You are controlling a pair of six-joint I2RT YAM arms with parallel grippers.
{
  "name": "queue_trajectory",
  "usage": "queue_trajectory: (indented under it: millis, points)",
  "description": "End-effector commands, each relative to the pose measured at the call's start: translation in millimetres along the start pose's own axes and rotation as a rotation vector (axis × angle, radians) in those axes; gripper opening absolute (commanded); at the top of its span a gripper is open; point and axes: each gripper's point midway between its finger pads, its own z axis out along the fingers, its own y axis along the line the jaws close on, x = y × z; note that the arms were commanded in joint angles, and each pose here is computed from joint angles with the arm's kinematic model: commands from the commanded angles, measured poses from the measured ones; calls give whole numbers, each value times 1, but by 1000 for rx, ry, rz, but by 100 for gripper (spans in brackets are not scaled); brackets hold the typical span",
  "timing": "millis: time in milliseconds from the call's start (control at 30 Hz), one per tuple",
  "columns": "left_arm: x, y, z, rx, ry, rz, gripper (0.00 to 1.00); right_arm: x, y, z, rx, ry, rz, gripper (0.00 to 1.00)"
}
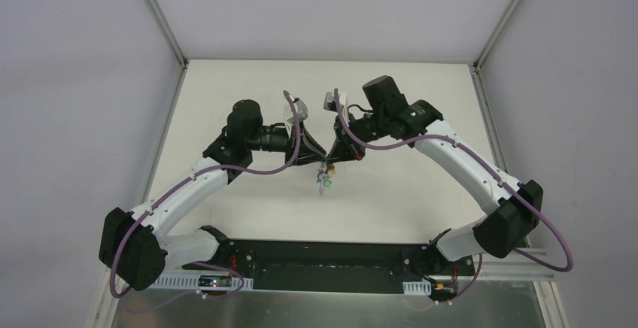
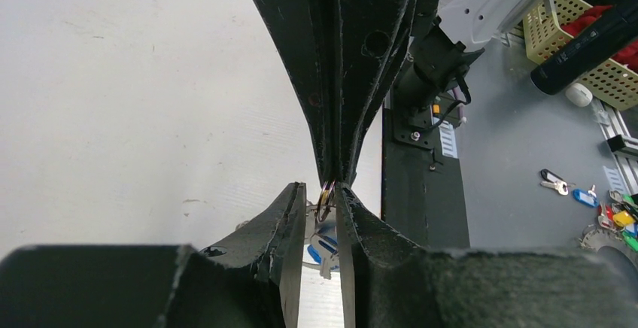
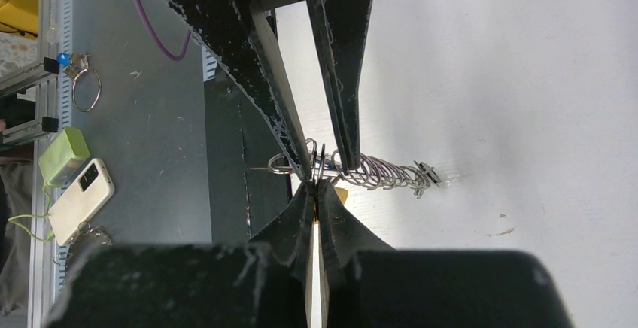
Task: Put the keys on the keyring
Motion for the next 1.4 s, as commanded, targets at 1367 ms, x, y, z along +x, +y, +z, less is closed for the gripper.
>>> queue_trajectory:
  millis: [1367]
  points:
    - [-35,-25,-5,56,-73,25,0,-17,6,-23,-128,-182,78,28]
